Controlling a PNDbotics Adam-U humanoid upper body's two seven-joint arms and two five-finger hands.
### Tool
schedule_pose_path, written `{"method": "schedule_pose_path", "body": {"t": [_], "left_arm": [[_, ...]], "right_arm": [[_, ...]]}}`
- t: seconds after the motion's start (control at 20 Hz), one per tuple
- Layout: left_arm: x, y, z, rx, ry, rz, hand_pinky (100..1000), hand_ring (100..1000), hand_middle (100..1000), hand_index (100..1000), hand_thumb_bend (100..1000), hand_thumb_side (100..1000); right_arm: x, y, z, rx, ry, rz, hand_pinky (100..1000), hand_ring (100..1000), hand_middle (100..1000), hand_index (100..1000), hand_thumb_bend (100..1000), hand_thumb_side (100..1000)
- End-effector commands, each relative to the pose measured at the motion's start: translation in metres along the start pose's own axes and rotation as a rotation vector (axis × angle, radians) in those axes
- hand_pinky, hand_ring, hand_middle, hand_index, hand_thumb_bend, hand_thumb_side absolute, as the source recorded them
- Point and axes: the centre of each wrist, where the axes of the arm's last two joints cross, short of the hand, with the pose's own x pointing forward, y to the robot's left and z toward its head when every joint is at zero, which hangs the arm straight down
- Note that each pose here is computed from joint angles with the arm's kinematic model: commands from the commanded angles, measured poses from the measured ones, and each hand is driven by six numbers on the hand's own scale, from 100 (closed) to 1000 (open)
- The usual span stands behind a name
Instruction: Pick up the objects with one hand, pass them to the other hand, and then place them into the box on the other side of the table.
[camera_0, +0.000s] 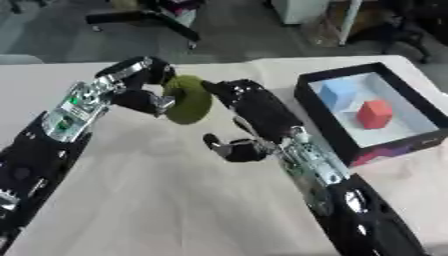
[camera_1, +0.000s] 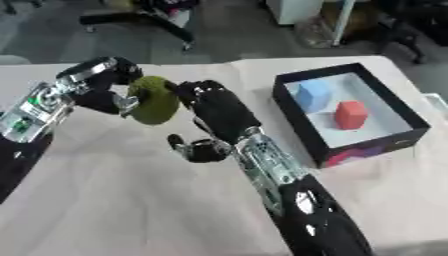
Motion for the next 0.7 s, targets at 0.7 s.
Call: {"method": "schedule_pose_path", "body": {"t": [0.7], "left_arm": [[0.022,-0.002,-0.017,-0.093,-0.055,0.034,672,498,452,471,136,102]], "right_arm": [[0.015,0.008,-0.012,-0.19,0.239,0.227,734,718,666,829,329,420]]}}
